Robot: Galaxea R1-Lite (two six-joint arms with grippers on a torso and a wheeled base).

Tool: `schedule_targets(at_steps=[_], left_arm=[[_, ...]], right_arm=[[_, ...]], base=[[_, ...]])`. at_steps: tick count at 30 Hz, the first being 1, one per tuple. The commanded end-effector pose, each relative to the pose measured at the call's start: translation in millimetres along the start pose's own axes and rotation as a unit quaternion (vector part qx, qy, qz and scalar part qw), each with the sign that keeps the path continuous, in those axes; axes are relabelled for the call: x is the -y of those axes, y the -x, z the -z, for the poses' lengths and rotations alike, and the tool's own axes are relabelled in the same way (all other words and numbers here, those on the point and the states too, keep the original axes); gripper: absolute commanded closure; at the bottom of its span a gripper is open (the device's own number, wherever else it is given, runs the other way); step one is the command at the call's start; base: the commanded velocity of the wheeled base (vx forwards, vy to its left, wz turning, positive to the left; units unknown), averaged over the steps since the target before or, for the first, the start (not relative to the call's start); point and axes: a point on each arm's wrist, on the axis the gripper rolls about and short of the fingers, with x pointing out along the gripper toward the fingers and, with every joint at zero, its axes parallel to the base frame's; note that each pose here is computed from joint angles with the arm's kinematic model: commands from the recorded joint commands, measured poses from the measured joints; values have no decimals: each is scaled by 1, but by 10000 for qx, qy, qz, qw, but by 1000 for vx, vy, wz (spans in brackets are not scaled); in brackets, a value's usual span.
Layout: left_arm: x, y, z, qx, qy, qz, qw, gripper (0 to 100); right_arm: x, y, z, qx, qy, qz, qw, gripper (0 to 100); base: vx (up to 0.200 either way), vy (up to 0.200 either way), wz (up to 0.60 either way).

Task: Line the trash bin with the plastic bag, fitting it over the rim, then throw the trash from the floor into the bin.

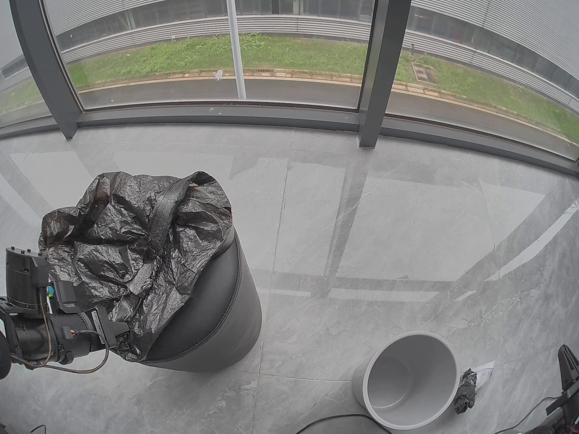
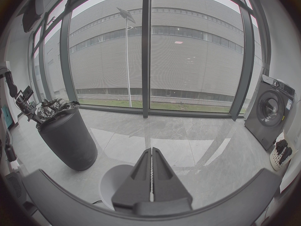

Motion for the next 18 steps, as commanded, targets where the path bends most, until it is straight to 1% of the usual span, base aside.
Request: schedule_targets(at_steps=[1,7,10,12,13,16,18], left_arm=[[-3,-13,0,-154,-65,-210,9996,100],[-4,-12,2,-164,-179,-261,9994,100],[-5,-10,3,-81,-224,-382,9990,100],[-5,-9,3,-60,-232,-391,9989,100],[-3,0,3,153,-339,-370,9986,100],[0,11,1,394,-561,-256,9973,100],[5,27,-3,728,-955,-144,9927,100]], right_arm=[[0,0,5,-22,-1,-1,10000,100],[0,0,5,-22,-1,-1,10000,100],[0,0,5,-29,-1,-1,10000,100],[0,0,5,-22,-1,-1,10000,100],[0,0,5,-14,-1,-1,10000,100],[0,0,5,-22,-1,-1,10000,100],[0,0,5,-22,-1,-1,10000,100]], base=[[0,0,0],[0,0,0],[0,0,0],[0,0,0],[0,0,0],[0,0,0],[0,0,0]])
